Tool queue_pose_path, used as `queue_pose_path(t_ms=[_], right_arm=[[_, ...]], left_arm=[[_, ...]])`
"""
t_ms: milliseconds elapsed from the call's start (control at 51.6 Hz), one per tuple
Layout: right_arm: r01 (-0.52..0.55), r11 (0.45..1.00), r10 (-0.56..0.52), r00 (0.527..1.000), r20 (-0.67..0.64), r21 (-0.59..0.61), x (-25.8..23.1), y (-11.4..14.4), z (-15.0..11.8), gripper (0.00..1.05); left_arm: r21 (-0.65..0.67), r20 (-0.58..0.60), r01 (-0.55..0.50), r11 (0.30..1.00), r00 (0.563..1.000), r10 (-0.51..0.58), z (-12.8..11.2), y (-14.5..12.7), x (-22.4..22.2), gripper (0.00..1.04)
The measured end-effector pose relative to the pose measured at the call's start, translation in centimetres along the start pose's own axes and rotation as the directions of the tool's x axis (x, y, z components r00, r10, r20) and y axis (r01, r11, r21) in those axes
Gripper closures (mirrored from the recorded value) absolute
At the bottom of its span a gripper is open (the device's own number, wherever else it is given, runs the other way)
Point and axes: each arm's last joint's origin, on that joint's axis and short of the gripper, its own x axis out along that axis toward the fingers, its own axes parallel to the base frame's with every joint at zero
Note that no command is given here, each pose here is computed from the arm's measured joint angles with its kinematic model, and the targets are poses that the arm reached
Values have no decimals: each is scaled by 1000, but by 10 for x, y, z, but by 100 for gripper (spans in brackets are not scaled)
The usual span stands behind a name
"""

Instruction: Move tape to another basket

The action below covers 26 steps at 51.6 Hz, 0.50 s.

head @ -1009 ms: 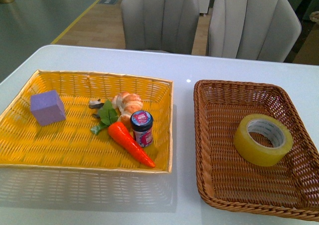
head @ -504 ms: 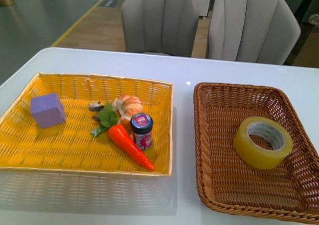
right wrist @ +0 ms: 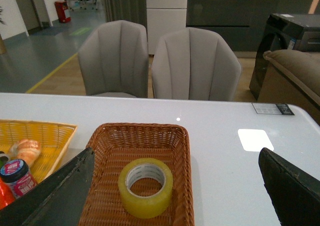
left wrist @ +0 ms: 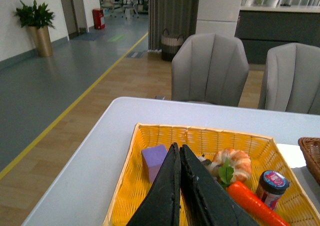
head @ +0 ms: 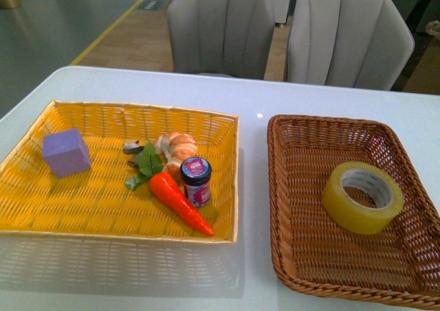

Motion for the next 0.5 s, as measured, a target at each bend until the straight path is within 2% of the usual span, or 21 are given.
queue_pose_path(t_ms=[175,330,504], right_arm=[[0,1000,0,1000,0,0,0,0,0,9],[0,1000,0,1000,0,0,0,0,0,9],[0,1000,0,1000,0,0,0,0,0,9]], left_arm=[[-1,-1,-1,1000,1000,1,0,0,0,102],[0,-1,0,1000,1000,0,0,0,0,76],[0,-1,0,1000,1000,0,0,0,0,41]])
